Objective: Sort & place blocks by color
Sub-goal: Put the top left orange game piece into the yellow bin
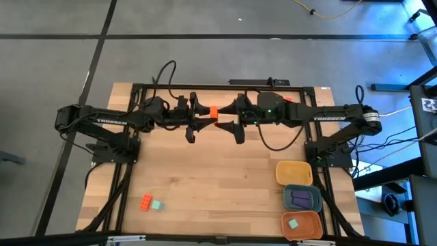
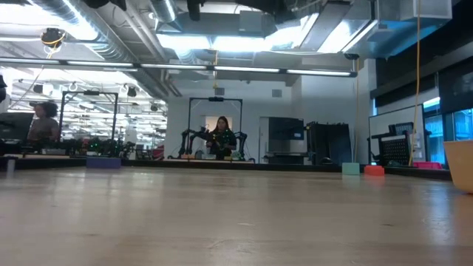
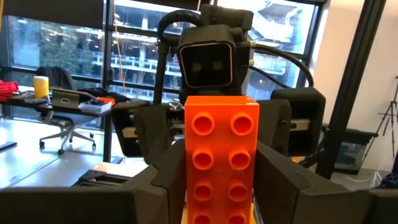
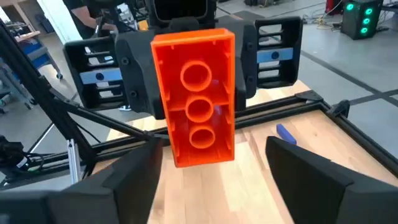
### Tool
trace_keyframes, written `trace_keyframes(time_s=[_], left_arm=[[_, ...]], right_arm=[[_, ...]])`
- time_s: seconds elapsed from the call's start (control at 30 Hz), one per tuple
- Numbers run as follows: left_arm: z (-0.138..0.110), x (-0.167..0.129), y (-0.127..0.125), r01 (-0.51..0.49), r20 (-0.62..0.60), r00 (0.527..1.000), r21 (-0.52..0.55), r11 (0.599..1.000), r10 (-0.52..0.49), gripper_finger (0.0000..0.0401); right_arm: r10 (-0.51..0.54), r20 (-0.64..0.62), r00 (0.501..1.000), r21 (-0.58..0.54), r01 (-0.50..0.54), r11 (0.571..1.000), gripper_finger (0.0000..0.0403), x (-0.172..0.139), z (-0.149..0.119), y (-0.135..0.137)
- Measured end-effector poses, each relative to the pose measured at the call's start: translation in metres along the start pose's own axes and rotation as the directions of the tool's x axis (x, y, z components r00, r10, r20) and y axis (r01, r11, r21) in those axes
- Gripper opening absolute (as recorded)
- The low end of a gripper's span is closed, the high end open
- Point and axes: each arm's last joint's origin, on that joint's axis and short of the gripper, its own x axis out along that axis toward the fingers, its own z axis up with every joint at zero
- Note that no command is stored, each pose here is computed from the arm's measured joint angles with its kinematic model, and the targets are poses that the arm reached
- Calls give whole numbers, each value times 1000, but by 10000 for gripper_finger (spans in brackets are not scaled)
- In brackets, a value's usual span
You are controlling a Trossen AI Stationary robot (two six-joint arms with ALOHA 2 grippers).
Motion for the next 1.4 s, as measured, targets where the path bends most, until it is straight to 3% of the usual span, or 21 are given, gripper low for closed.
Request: trace_keyframes(time_s=[0.2, 0.63, 0.87, 1.13, 1.4], left_arm=[[0, 0, 0, -6, 3, 1000, 2, 1000, 6, 138], [0, 0, 0, 3, 1, 1000, 0, 1000, -3, 139], [0, 0, 0, 3, 1, 1000, 0, 1000, -3, 139], [0, 0, 0, 4, 0, 1000, -5, 1000, -4, 139], [0, 0, -1, 34, -6, 999, 8, 999, -34, 140]], right_arm=[[17, 0, 1000, -12, -17, 1000, 318, 0, 1, 0], [32, 56, 998, -33, -30, 999, 314, 18, -3, -1], [58, 54, 997, -36, -56, 998, 263, 18, -3, 0], [61, 53, 997, -46, -58, 997, 142, 18, -3, 0], [65, 52, 997, -55, -62, 997, 142, 18, -3, 0]])
